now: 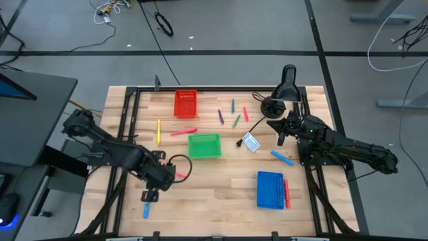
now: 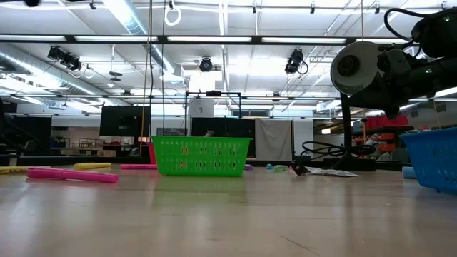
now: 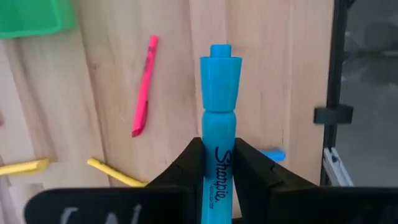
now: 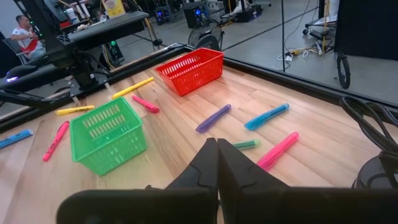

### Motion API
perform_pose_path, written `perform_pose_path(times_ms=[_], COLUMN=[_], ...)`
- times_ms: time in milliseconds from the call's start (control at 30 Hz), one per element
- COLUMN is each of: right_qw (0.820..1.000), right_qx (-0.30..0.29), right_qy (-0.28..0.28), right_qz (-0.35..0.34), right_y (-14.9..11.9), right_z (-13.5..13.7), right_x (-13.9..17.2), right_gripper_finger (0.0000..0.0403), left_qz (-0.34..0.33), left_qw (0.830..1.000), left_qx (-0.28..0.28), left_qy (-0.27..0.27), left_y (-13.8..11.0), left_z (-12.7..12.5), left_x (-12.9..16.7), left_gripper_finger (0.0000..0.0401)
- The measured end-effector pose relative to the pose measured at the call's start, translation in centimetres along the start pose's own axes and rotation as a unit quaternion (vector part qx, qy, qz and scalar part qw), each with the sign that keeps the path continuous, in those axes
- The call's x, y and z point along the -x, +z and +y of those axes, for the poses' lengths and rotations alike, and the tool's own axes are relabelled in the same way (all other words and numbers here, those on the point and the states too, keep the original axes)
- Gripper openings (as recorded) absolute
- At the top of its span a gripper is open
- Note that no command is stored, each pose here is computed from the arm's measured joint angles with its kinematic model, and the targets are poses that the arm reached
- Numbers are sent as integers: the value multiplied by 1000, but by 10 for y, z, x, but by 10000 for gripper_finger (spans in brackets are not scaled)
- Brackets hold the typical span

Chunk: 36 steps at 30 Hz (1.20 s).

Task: Pick & Place Markers
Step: Put the bottom left blue highlighter pen into the green bin

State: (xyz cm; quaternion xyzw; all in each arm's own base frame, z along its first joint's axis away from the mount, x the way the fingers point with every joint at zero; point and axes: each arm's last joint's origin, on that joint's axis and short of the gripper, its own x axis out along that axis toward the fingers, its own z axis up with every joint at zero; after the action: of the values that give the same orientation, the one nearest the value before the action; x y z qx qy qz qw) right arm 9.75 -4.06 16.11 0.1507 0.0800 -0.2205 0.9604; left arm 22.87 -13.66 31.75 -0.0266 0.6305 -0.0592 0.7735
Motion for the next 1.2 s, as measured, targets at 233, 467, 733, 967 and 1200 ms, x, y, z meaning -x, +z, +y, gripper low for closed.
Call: perform_pose_path(times_ms=[233, 467, 733, 967, 1200], right_qw=[1000, 1000, 1000, 1000, 1000], right_qx=[0, 0, 0, 0, 0], right_qy=[0, 0, 0, 0, 0], right_qz=[0, 0, 0, 0, 0], right_y=[0, 0, 0, 0, 0], right_z=[0, 0, 0, 0, 0], right_x=[0, 0, 0, 0, 0], right_gripper_finger=[0, 0, 0, 0, 0], left_qz=[-22, -23, -24, -22, -25], left_qw=[1000, 998, 996, 993, 993], left_qx=[19, 45, 73, 92, 93], left_qy=[8, 33, 51, 64, 76], left_y=[34, 74, 115, 134, 140], left_z=[16, 51, 99, 138, 166], left_x=[9, 11, 14, 13, 17], left_gripper_finger=[64, 64, 64, 64, 64])
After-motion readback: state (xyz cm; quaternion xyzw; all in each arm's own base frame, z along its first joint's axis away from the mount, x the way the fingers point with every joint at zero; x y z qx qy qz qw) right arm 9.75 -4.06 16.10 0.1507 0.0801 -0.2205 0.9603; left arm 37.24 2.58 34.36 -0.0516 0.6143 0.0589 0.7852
